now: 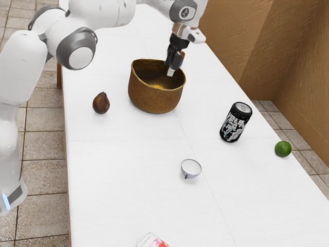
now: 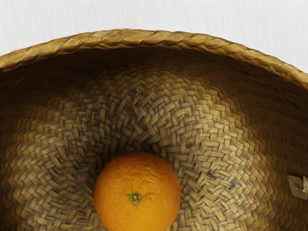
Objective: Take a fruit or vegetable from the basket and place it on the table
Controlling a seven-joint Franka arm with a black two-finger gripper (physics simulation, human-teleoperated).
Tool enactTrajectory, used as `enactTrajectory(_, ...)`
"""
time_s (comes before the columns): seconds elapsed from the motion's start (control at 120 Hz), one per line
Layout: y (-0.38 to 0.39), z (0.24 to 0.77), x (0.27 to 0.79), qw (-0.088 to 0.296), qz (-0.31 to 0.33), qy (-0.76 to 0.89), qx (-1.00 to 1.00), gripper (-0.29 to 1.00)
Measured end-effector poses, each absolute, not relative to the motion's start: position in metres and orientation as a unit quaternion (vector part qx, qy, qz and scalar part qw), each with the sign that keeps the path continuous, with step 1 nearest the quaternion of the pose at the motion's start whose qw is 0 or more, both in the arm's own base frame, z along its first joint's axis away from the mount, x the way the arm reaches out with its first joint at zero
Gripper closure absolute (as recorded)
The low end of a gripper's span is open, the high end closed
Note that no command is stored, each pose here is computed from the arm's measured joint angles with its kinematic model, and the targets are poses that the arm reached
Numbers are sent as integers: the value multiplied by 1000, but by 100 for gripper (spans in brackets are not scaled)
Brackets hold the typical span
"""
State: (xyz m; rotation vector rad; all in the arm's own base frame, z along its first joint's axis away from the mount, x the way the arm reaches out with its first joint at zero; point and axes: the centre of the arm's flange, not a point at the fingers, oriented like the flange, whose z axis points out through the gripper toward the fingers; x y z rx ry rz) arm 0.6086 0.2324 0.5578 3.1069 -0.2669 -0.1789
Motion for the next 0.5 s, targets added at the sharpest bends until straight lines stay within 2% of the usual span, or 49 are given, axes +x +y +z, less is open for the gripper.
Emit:
enactTrajectory(0.183, 235, 534, 616, 9, -57, -87, 995, 0)
enactTrajectory(0.358, 229, 520, 592, 25, -63, -92, 993, 0)
enactTrajectory(0.5, 231, 492, 595, 23, -68, -96, 993, 0)
